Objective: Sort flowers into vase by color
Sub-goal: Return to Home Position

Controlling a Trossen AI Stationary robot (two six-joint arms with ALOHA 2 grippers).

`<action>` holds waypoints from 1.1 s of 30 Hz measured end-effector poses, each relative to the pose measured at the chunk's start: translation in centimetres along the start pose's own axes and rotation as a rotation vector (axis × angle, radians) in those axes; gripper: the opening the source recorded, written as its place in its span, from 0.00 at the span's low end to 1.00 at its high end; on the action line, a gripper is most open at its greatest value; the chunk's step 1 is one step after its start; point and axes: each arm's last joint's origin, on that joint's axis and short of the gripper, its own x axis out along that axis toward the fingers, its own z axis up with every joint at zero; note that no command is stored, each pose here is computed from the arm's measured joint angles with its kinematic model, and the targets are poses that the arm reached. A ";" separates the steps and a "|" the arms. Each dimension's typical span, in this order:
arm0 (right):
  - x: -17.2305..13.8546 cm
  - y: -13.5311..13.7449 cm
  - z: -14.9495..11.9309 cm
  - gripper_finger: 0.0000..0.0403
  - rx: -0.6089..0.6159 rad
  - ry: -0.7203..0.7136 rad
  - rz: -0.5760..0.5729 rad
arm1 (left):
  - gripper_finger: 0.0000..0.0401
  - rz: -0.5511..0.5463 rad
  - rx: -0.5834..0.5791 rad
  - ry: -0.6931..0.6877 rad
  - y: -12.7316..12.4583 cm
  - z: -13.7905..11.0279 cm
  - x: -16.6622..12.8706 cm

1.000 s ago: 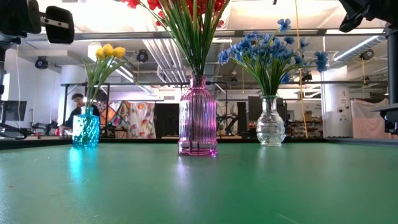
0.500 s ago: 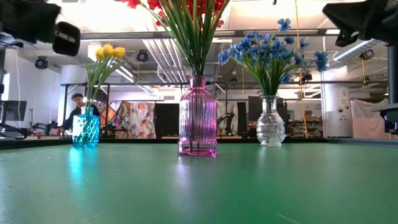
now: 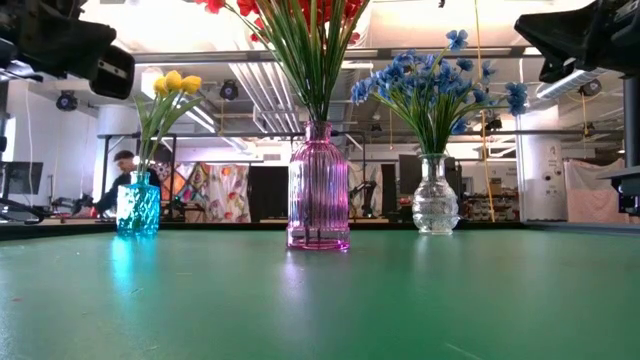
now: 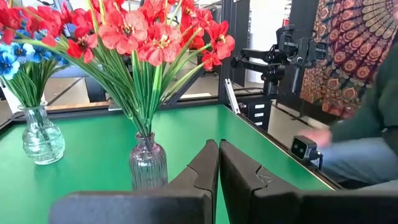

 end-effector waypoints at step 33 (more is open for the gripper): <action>0.0 0.0 0.0 0.08 -0.001 0.000 0.000 | 0.00 -0.001 -0.019 0.057 0.2 -0.4 0.6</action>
